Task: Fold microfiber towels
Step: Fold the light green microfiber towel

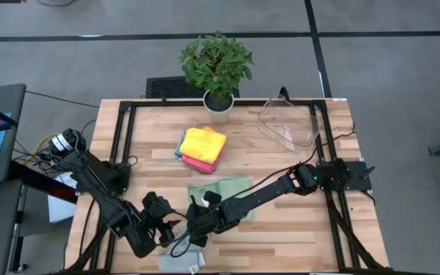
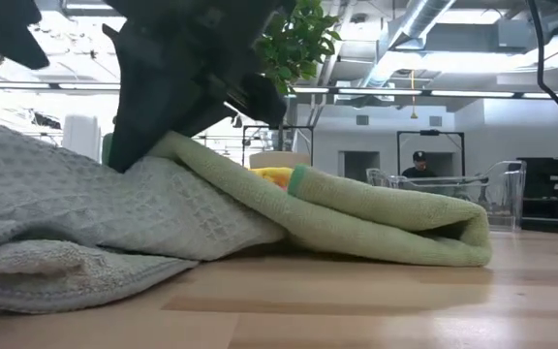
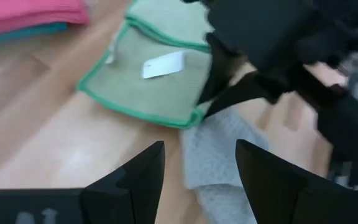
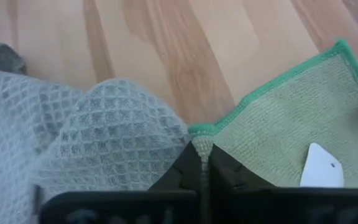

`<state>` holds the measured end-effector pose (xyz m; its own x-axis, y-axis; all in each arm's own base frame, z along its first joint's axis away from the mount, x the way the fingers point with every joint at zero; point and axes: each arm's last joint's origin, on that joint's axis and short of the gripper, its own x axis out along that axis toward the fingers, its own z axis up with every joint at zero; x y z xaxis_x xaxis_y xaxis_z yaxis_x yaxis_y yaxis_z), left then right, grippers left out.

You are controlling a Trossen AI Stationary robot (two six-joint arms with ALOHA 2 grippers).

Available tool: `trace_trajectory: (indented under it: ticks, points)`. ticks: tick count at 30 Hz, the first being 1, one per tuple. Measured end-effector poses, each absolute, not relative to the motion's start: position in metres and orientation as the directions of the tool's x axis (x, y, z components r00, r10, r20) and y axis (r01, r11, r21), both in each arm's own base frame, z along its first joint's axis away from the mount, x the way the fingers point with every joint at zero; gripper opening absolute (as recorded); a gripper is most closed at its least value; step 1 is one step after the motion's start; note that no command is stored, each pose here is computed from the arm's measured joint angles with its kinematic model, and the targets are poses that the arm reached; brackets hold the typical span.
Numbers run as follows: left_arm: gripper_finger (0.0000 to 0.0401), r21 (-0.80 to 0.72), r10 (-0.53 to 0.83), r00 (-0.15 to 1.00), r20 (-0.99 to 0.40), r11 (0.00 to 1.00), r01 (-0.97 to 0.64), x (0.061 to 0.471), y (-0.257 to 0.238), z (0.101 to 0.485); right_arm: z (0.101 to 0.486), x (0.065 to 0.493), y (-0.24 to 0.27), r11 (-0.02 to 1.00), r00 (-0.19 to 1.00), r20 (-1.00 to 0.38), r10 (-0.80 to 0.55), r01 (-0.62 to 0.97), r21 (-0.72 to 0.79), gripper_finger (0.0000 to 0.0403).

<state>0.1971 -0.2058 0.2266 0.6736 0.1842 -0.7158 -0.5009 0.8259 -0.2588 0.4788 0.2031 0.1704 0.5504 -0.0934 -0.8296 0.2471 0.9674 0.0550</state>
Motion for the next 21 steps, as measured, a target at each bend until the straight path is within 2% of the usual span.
trace_trajectory:
  ticks: [5, 9, 14, 19, 21]
  points:
    - [0.0178, -0.301, 0.124, 0.676, -0.727, 0.827, -0.475, 0.203, -0.232, 0.2, 0.17, 0.478, 0.201, 0.964, 0.538, -0.837, -0.101, 0.259, 0.05, 0.0083]
    - [0.015, -0.289, 0.062, 0.623, -0.779, 0.847, -0.445, 0.211, -0.252, 0.163, 0.17, 0.48, 0.196, 0.962, 0.538, -0.836, -0.105, 0.269, 0.053, 0.0091]
    - [0.0116, -0.292, 0.101, 0.624, -0.775, 0.818, -0.495, 0.218, -0.253, 0.147, 0.17, 0.48, 0.196, 0.962, 0.53, -0.841, -0.105, 0.268, 0.049, 0.0073]
    - [0.0095, -0.292, 0.115, 0.634, -0.765, 0.815, -0.5, 0.22, -0.252, 0.148, 0.169, 0.479, 0.195, 0.966, 0.515, -0.852, -0.091, 0.254, 0.051, 0.0018]
    - [0.009, -0.291, 0.121, 0.638, -0.76, 0.815, -0.501, 0.22, -0.252, 0.148, 0.169, 0.479, 0.195, 0.967, 0.516, -0.852, -0.09, 0.25, 0.049, 0.0014]
